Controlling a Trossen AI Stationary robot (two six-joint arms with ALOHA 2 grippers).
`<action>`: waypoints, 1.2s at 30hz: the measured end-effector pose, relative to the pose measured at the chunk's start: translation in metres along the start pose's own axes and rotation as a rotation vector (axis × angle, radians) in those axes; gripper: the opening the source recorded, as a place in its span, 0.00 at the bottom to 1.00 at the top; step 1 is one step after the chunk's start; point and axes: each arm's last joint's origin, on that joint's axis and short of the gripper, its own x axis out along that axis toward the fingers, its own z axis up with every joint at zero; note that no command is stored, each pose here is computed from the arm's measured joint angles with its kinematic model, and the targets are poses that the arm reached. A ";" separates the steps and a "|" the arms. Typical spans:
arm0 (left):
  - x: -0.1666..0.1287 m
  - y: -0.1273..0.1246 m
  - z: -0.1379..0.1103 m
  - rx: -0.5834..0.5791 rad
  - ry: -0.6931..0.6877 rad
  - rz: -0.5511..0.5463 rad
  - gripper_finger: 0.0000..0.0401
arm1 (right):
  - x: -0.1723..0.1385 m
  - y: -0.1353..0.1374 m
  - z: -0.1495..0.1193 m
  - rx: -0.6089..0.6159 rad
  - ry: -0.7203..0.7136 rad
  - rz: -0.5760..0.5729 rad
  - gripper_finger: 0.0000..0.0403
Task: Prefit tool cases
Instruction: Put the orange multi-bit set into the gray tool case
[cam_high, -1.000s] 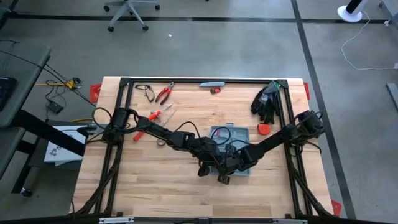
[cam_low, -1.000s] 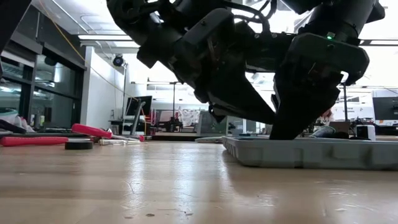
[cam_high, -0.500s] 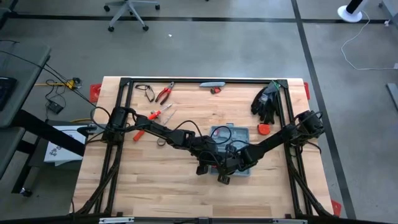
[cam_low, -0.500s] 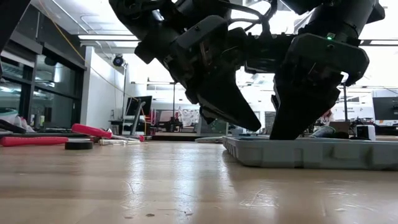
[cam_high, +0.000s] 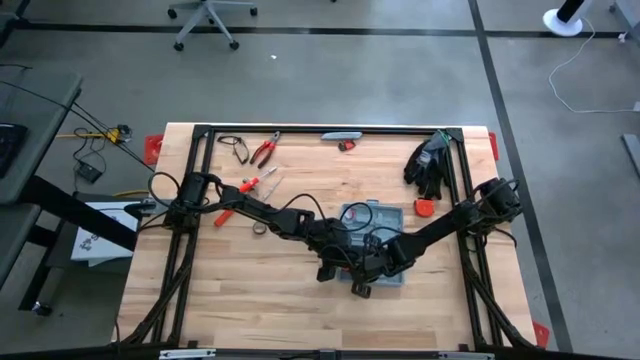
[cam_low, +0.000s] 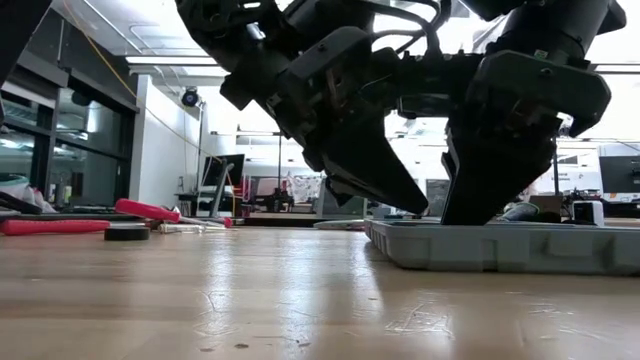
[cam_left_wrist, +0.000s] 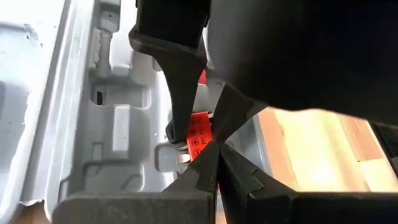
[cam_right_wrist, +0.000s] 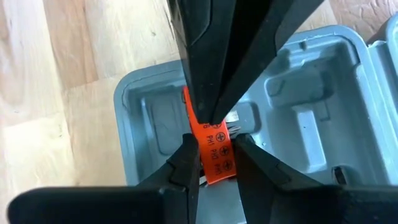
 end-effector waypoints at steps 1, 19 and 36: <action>0.000 0.000 0.000 -0.002 -0.002 -0.001 0.00 | 0.000 0.001 -0.001 -0.005 -0.004 0.001 0.19; -0.012 -0.004 0.007 -0.004 -0.029 0.053 0.00 | -0.003 0.006 -0.002 0.006 -0.050 -0.020 0.20; -0.027 -0.001 0.014 -0.070 -0.026 0.024 0.10 | -0.011 0.003 0.000 0.013 -0.079 -0.052 0.20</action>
